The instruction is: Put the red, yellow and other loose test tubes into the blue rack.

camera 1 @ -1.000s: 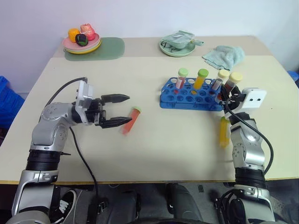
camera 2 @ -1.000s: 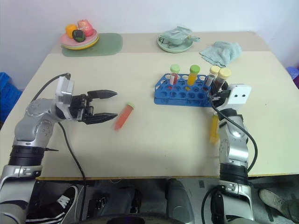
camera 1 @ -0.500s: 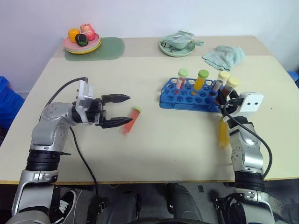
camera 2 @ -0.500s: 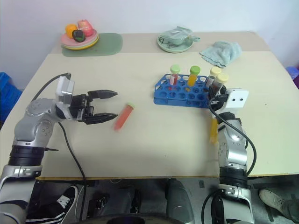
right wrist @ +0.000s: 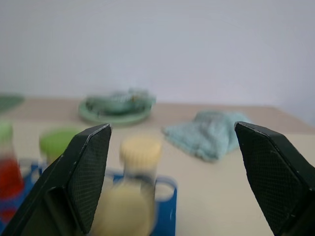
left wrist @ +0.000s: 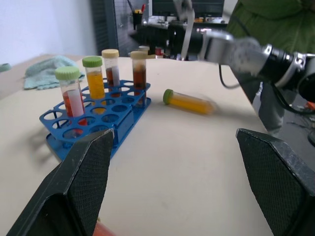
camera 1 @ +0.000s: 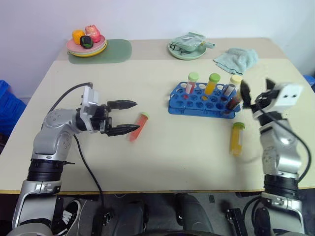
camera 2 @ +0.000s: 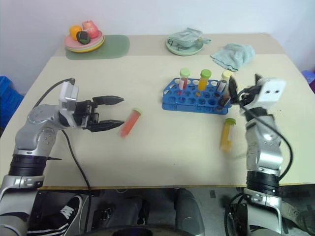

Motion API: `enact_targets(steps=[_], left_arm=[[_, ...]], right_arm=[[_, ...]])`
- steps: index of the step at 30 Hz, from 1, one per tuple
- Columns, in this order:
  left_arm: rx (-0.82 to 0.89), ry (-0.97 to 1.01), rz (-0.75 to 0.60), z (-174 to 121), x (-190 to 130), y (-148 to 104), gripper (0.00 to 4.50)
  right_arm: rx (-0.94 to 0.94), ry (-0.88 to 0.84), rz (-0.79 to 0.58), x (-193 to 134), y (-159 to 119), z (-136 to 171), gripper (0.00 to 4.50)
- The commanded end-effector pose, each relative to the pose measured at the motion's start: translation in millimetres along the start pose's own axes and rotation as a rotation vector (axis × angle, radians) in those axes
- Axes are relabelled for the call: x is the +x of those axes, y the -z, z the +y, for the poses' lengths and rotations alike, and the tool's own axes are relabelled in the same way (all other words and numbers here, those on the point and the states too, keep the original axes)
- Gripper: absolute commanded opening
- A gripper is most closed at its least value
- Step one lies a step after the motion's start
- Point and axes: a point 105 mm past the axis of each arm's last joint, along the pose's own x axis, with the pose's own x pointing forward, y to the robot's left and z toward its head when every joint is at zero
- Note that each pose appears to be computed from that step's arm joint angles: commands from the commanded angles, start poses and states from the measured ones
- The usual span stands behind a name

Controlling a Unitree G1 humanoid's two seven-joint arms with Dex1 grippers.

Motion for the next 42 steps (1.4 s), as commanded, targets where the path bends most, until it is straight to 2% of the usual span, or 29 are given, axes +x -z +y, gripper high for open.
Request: enact_targets(steps=[1, 8, 12, 15, 18, 22, 27, 34, 42], left_arm=[[0.035, -0.004, -0.032, -0.5, -0.4, -7.8, 4.12], [0.039, 0.021, -0.034, 0.6, 4.5, -6.5, 4.12], [0.037, 0.022, -0.039, 3.0, 4.6, -6.5, 4.12], [0.034, 0.029, -0.039, 3.4, 4.2, -4.6, 4.12], [0.034, 0.031, -0.046, 3.9, 6.1, -2.7, 4.12], [0.027, 0.027, -0.068, 3.0, 10.9, -0.8, 4.12], [0.029, 0.033, -0.063, -5.4, 11.5, 1.7, 4.12], [0.023, 0.010, -0.058, -12.5, 7.5, 0.2, 4.12], [0.021, -0.004, -0.053, -15.2, 5.8, -0.7, 4.12]], right_arm=[[0.058, 0.013, -0.053, 7.3, -56.3, -15.1, 4.06], [0.144, 0.081, 0.320, -3.3, -54.2, -47.5, 4.06], [0.178, 0.044, 0.575, -25.8, -49.0, -42.0, 4.06], [0.167, 0.035, 0.718, -41.9, -42.9, -38.8, 4.06], [0.134, 0.061, 0.767, -49.8, -36.4, -38.8, 4.06], [0.132, -0.014, 0.895, -70.0, -9.5, -17.8, 4.06], [0.096, 0.061, 0.985, -73.7, 9.5, -14.9, 4.06], [0.170, 0.066, 1.090, -81.5, 21.8, 10.5, 4.06], [0.198, 0.080, 1.146, -81.8, 37.6, 18.3, 4.06]])
